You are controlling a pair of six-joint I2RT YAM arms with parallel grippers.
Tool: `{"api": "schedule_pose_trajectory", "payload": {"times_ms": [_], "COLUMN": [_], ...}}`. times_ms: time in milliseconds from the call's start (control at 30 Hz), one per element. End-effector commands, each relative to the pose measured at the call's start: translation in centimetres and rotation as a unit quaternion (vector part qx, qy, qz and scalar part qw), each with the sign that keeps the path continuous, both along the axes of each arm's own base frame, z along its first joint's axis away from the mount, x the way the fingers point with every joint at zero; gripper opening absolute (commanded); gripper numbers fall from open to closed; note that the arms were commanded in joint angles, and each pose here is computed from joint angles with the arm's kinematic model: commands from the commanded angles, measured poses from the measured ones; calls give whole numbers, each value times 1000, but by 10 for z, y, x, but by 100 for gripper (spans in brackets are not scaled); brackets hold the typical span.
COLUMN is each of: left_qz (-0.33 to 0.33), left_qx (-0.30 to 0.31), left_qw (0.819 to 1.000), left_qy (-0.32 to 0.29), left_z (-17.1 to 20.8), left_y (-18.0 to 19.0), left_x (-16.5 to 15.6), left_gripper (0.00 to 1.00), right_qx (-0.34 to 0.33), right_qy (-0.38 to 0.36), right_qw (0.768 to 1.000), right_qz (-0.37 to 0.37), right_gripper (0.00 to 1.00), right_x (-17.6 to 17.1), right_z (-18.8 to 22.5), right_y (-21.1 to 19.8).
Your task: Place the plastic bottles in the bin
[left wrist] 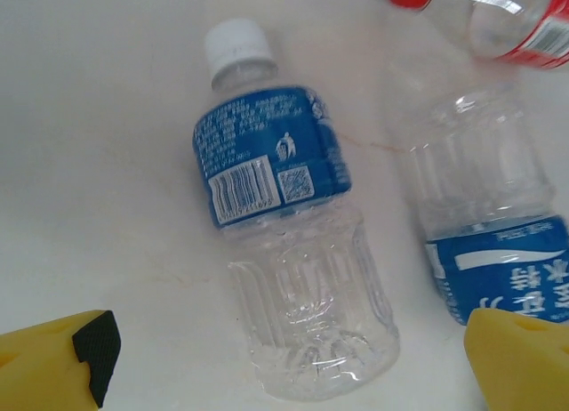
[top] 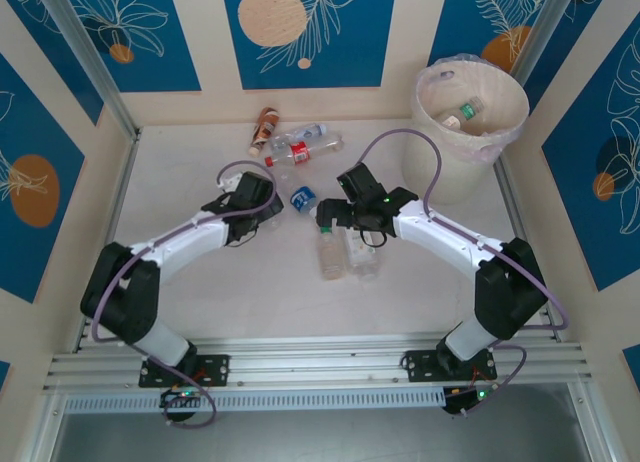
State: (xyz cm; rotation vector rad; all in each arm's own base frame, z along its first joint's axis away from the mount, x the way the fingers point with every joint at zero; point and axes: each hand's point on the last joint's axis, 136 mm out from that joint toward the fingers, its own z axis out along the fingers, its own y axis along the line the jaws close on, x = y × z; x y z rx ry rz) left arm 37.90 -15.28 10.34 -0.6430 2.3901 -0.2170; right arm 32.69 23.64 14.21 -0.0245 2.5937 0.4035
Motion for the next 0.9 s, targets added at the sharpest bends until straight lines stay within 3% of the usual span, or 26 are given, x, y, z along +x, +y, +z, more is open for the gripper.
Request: {"api": "schedule_pose_trajectory", "payload": {"times_ms": [0, 100, 333, 600, 867], "left_qz": [38, 47, 57, 30, -70], "left_qx": [-29, -50, -45, -54, -35], "left_qw": [996, 993, 993, 995, 996], "left_qy": [77, 101, 91, 82, 34], "left_z": [-25, -38, -54, -72, -56], "left_y": [-2, -12, -15, -25, -29], "left_x": [-12, -9, 5, 12, 7], "left_gripper": [100, 100, 97, 67, 56], "right_qx": [12, 14, 13, 9, 35], "right_qy": [-34, -41, -44, -59, -92], "right_qw": [999, 999, 998, 997, 994], "right_qz": [-21, -26, -32, -42, -45], "right_gripper": [100, 100, 100, 100, 100], "right_x": [8, 7, 3, 3, 2], "right_z": [22, 24, 23, 29, 44], "right_y": [-2, -5, -10, -18, -24]}}
